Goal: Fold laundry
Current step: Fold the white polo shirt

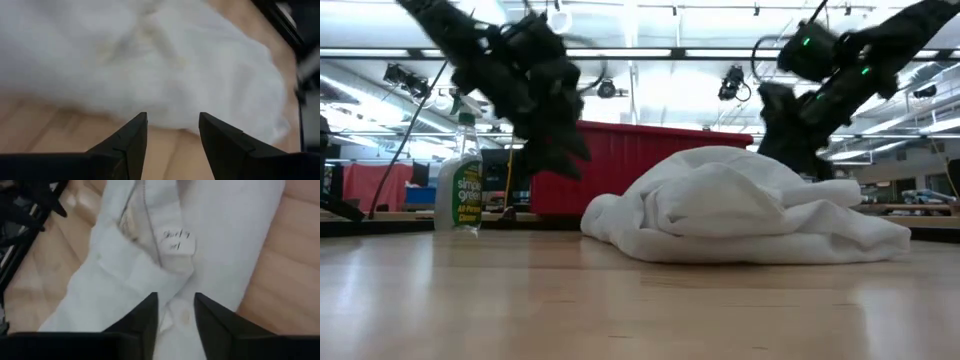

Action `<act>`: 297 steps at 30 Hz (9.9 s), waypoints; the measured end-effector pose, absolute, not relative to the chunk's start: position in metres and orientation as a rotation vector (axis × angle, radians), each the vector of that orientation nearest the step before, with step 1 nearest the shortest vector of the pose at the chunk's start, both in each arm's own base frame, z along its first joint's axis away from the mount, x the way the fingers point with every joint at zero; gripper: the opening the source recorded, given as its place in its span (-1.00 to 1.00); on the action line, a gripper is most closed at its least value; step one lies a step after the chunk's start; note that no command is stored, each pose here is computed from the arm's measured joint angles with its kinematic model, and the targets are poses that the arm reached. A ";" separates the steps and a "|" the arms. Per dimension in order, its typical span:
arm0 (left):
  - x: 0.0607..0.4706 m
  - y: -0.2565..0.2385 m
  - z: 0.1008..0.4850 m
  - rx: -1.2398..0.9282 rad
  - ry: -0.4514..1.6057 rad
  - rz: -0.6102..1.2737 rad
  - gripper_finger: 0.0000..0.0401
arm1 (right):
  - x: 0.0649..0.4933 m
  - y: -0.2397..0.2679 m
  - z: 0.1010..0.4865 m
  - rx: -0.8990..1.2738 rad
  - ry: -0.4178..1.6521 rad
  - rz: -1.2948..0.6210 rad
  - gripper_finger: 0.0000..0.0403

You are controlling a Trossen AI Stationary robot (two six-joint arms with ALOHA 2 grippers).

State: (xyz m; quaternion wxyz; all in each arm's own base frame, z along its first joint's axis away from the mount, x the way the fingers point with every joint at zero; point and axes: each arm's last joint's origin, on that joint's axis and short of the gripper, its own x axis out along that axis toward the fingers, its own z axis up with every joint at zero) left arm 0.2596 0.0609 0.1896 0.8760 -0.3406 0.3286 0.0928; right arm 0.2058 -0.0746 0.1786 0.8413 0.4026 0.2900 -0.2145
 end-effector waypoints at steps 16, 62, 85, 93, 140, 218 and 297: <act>0.240 0.102 0.164 -0.945 0.515 0.593 0.37 | 0.228 -0.144 0.145 0.848 0.677 -0.556 0.49; 0.290 0.133 0.230 -0.587 0.232 0.209 -0.98 | 0.251 -0.147 0.219 0.737 0.537 -0.109 -0.93; 0.307 0.174 0.403 -0.070 0.139 0.351 -1.00 | 0.230 -0.178 0.345 0.470 0.153 -0.212 -0.93; 0.331 0.189 0.430 0.079 0.077 0.375 -1.00 | 0.234 -0.204 0.385 0.313 0.118 -0.221 -0.93; 0.289 -0.074 0.229 -0.297 0.513 0.235 -0.96 | 0.297 0.066 0.189 0.913 0.500 -0.098 -0.91; 0.379 0.032 0.260 -0.155 0.613 0.148 -0.04 | 0.215 0.011 0.181 0.727 0.616 -0.465 -0.11; 0.471 0.078 0.254 0.042 0.676 0.125 -0.98 | 0.260 0.046 0.138 0.454 0.551 -0.257 -0.49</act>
